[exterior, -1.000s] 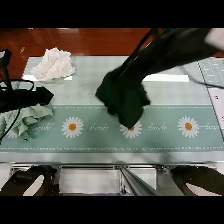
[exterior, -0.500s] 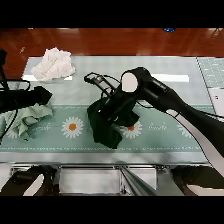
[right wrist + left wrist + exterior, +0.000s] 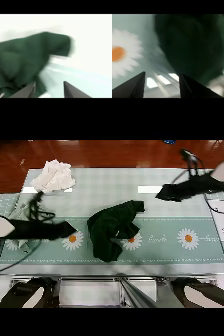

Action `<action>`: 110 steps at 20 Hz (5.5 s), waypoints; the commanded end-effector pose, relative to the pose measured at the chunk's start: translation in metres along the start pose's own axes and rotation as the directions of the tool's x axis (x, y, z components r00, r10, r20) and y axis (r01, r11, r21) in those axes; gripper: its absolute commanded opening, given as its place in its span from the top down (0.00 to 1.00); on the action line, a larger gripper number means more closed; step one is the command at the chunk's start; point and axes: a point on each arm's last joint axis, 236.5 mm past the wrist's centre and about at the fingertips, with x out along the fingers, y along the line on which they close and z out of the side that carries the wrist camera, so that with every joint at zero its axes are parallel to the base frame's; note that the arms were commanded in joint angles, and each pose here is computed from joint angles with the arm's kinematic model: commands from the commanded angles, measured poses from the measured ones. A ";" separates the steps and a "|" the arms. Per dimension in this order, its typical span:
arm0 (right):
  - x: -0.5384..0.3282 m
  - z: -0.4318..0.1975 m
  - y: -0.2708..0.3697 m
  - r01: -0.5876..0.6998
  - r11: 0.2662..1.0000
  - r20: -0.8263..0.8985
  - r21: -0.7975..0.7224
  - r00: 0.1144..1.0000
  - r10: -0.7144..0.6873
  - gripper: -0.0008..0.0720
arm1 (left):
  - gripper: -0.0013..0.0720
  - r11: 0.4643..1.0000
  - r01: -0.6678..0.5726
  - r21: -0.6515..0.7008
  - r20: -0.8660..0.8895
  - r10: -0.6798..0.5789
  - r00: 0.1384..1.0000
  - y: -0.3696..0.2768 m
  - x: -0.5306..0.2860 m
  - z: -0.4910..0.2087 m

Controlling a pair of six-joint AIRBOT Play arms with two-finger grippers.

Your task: Fold the shirts.

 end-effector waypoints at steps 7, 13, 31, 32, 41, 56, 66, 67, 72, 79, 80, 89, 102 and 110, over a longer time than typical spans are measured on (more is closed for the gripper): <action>0.022 -0.084 -0.076 -0.031 0.960 -0.026 0.279 0.999 0.040 0.43 | 0.29 0.948 0.272 -0.164 -0.091 -0.289 0.953 -0.053 0.088 -0.075; 0.037 -0.089 -0.075 -0.064 0.940 -0.011 0.336 0.997 0.072 0.43 | 0.91 0.959 0.220 -0.179 0.203 -0.183 0.962 -0.033 0.114 -0.006; 0.155 -0.031 -0.003 -0.241 0.891 -0.141 0.386 0.939 0.315 0.43 | 0.95 0.946 0.292 -0.141 0.234 -0.254 0.938 0.004 0.058 0.047; 0.159 -0.030 -0.002 -0.242 0.889 -0.145 0.388 0.937 0.318 0.43 | 0.95 0.946 0.291 -0.141 0.235 -0.254 0.938 0.004 0.058 0.047; 0.179 0.004 0.021 -0.283 0.917 -0.138 0.283 0.934 0.330 0.96 | 0.95 0.946 0.291 -0.140 0.234 -0.254 0.938 0.004 0.058 0.047; -0.339 0.123 0.142 0.237 0.903 0.737 -0.358 0.666 0.118 0.96 | 0.95 0.880 0.057 0.472 0.627 -0.381 0.679 -0.180 -0.272 0.175; -0.442 -0.017 0.159 0.390 0.865 0.832 -0.316 0.552 0.055 0.96 | 0.95 0.786 0.020 0.618 0.474 -0.393 0.788 -0.216 -0.288 0.055; -0.436 -0.022 0.157 0.382 0.868 0.823 -0.316 0.566 0.050 0.96 | 0.95 0.796 0.051 0.603 0.449 -0.392 0.803 -0.211 -0.276 0.048; -0.328 -0.042 0.117 0.235 0.925 0.576 -0.299 0.817 -0.022 0.96 | 0.95 0.871 0.262 0.415 0.144 -0.347 0.927 -0.149 -0.146 -0.001; -0.140 0.030 0.046 0.089 0.974 0.337 -0.207 0.941 -0.014 0.96 | 0.95 0.983 0.126 0.133 0.124 -0.142 0.982 -0.024 0.026 0.038; -0.113 0.050 0.040 0.054 0.981 0.317 -0.186 0.948 0.008 0.96 | 0.95 0.991 0.097 0.091 0.169 -0.111 0.979 -0.011 0.035 0.062; 0.043 0.137 -0.003 -0.133 0.985 0.145 0.106 0.983 0.117 0.91 | 0.95 0.995 0.085 0.049 0.029 -0.086 0.996 0.020 0.108 0.170; -0.007 -0.062 -0.125 0.063 0.937 -0.045 0.343 0.998 -0.051 0.44 | 0.29 0.991 0.114 -0.071 -0.162 -0.124 0.979 0.071 0.041 0.136; 0.011 -0.198 -0.071 -0.017 0.906 -0.229 0.422 0.966 0.124 0.44 | 0.29 0.979 0.171 -0.112 -0.187 -0.190 0.964 0.054 0.104 0.123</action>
